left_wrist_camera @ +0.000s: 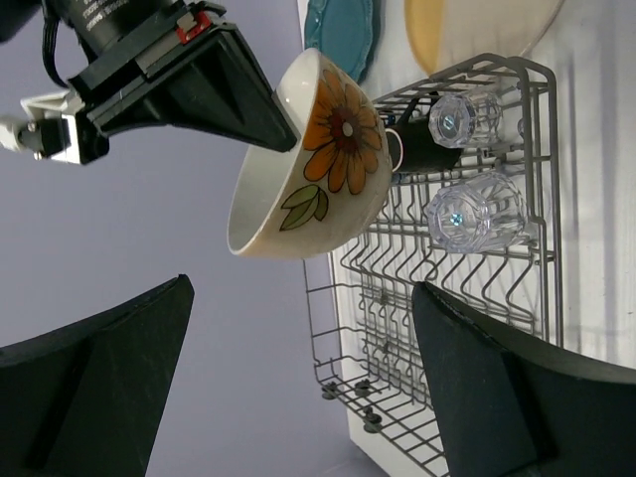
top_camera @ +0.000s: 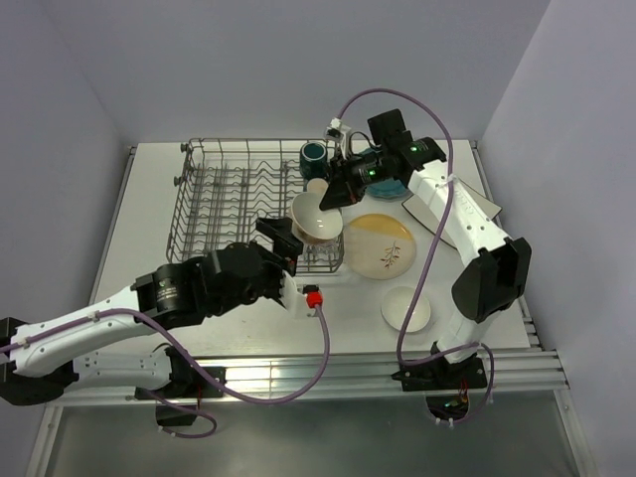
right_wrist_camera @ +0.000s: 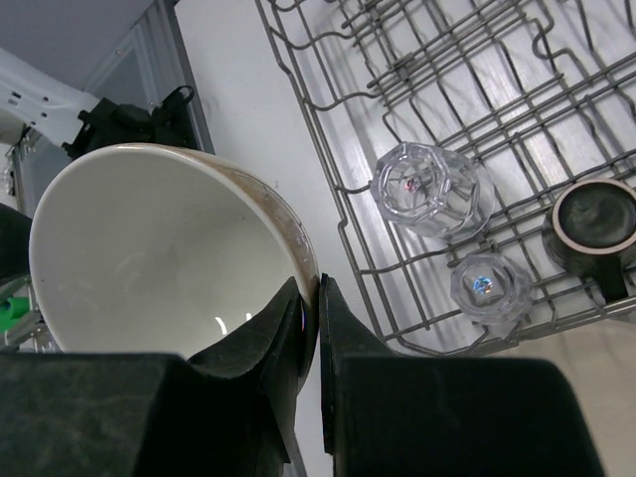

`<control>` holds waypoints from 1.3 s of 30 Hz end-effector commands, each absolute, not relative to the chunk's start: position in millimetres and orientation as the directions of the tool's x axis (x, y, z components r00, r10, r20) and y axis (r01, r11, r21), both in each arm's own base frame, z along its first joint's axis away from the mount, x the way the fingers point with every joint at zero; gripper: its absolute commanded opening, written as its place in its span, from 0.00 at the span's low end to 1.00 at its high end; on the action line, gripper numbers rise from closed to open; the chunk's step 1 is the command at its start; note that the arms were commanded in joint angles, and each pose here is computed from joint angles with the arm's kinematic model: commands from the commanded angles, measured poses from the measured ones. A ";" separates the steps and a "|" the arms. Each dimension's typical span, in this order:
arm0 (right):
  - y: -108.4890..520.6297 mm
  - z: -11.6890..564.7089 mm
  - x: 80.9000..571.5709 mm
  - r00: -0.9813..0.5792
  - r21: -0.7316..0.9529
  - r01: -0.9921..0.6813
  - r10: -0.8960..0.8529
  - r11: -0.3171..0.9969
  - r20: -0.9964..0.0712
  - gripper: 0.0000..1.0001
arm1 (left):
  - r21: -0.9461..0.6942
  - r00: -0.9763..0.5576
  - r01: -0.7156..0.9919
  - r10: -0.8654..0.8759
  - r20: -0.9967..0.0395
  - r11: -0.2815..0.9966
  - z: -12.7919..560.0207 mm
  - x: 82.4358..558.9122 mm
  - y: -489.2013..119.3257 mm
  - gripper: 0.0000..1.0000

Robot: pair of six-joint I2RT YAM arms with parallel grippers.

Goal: Load the mixed dishes into the dish rack
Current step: Pass the bowl from the right arm to the left

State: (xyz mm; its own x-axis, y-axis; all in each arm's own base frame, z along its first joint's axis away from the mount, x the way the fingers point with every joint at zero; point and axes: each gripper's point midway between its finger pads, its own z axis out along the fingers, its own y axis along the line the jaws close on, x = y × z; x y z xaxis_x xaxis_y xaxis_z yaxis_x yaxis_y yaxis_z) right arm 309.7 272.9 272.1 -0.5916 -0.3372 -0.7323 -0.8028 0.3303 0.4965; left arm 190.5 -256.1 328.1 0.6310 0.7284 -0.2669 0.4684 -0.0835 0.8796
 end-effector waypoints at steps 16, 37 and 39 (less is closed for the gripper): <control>265.8 297.4 253.2 -0.529 0.478 -0.845 -0.506 0.241 -0.681 0.00 | 0.947 0.638 0.319 0.747 -0.186 -0.037 337.0 171.6 -276.3 0.99; 281.1 303.6 218.8 -0.564 0.589 -0.793 -0.558 0.159 -0.608 0.00 | 0.891 0.644 0.452 0.673 -0.363 0.048 328.6 148.9 -305.1 0.99; 284.6 301.9 214.4 -0.563 0.598 -0.788 -0.567 0.147 -0.602 0.00 | 0.883 0.640 0.465 0.668 -0.380 0.057 330.2 149.4 -306.4 0.99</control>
